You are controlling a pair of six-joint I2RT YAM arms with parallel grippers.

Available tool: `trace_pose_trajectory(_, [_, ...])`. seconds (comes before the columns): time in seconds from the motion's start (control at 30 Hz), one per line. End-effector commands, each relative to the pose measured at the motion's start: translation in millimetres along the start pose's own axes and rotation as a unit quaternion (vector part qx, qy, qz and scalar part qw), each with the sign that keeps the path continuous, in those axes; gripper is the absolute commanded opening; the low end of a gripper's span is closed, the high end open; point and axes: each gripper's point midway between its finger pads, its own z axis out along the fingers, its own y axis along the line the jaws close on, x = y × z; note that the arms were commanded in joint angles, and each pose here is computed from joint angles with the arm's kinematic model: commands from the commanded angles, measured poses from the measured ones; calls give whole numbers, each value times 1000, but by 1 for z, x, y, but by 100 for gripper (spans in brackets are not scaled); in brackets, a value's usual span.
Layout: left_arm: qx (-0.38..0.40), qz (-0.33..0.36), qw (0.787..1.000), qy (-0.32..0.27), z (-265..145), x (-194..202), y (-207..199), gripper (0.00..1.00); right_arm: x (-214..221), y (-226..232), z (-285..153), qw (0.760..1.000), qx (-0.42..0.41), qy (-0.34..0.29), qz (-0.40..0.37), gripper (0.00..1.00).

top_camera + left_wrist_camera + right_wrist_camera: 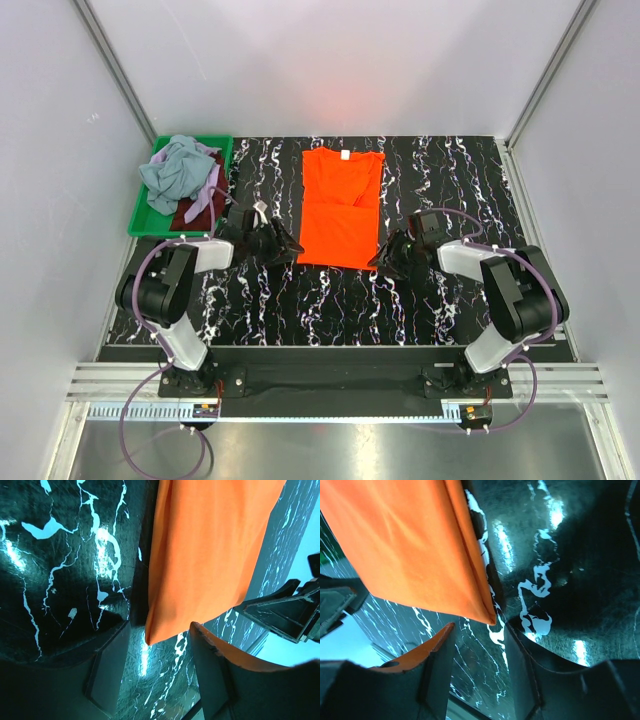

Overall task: Fold and stack the t-shirts
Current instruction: Fold the tshirt

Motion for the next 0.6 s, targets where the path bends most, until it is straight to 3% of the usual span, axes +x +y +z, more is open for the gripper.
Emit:
trace_pose_trajectory(0.0, [-44, -18, 999, -9, 4, 9, 27, 57, -1, -26, 4, 998, 53, -31, 32, 51])
trace_pose_trajectory(0.33, [-36, -27, 999, -6, 9, 12, 28, 39, 5, -31, 17, 996, 36, -31, 71, 47])
trace_pose_trajectory(0.57, [-26, -23, 999, -7, 14, 11, 28, 18, -1, -35, 14, 995, 50, -51, 71, 41])
